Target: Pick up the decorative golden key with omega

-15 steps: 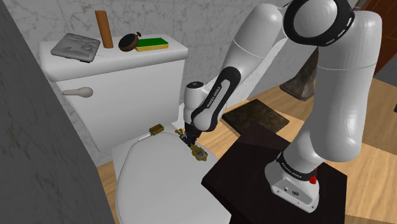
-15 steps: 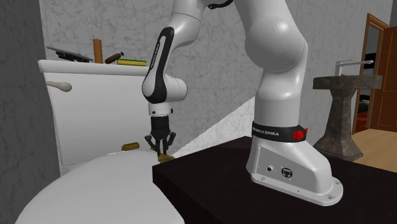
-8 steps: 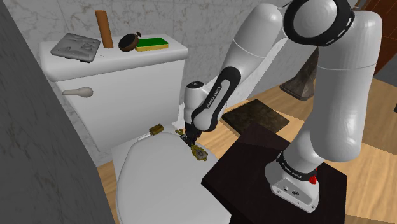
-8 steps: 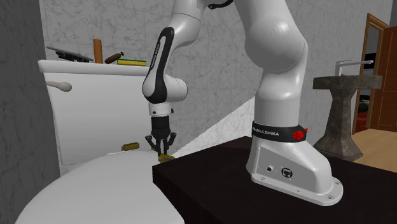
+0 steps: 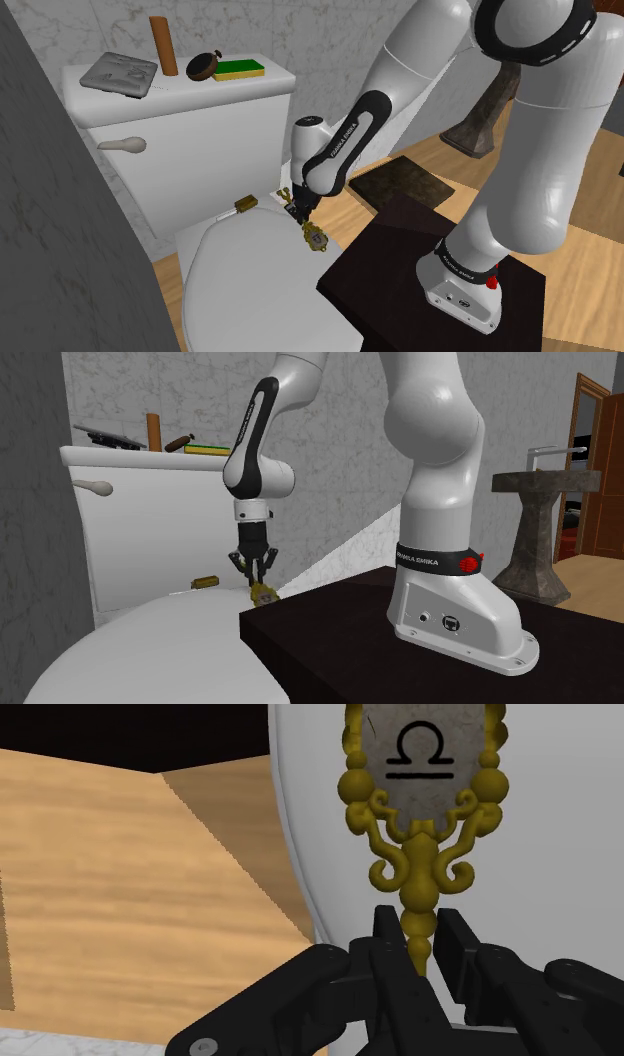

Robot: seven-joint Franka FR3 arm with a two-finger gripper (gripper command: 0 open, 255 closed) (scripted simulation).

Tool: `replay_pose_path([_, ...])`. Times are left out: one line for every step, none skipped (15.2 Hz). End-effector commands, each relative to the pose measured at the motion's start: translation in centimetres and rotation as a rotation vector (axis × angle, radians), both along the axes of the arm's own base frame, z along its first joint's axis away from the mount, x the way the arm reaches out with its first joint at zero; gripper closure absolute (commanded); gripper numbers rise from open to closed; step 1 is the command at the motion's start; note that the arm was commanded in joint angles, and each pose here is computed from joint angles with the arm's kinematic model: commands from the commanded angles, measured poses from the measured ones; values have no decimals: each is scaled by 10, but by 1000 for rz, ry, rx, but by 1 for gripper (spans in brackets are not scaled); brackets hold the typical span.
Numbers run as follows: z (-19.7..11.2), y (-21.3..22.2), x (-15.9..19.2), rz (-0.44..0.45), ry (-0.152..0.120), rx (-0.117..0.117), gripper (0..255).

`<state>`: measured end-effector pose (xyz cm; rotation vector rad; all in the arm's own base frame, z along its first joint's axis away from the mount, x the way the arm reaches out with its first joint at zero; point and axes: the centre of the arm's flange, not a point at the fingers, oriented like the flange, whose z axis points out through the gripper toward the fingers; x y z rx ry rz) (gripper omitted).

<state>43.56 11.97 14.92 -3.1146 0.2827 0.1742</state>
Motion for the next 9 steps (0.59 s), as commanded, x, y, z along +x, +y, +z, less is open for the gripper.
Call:
replay_pose_path([11, 1, 0, 0, 0, 0, 255])
replay_pose_path([16, 1, 0, 0, 0, 0, 255])
replay_pose_path([21, 1, 0, 0, 0, 0, 255])
replay_pose_path([27, 1, 0, 0, 0, 0, 255])
replay_pose_path([32, 1, 0, 0, 0, 0, 255])
replay_pose_path([37, 1, 0, 0, 0, 0, 255])
replay_pose_path([43, 1, 0, 0, 0, 0, 255])
replay_pose_path([43, 1, 0, 0, 0, 0, 255])
replay_pose_path([43, 1, 0, 0, 0, 0, 255])
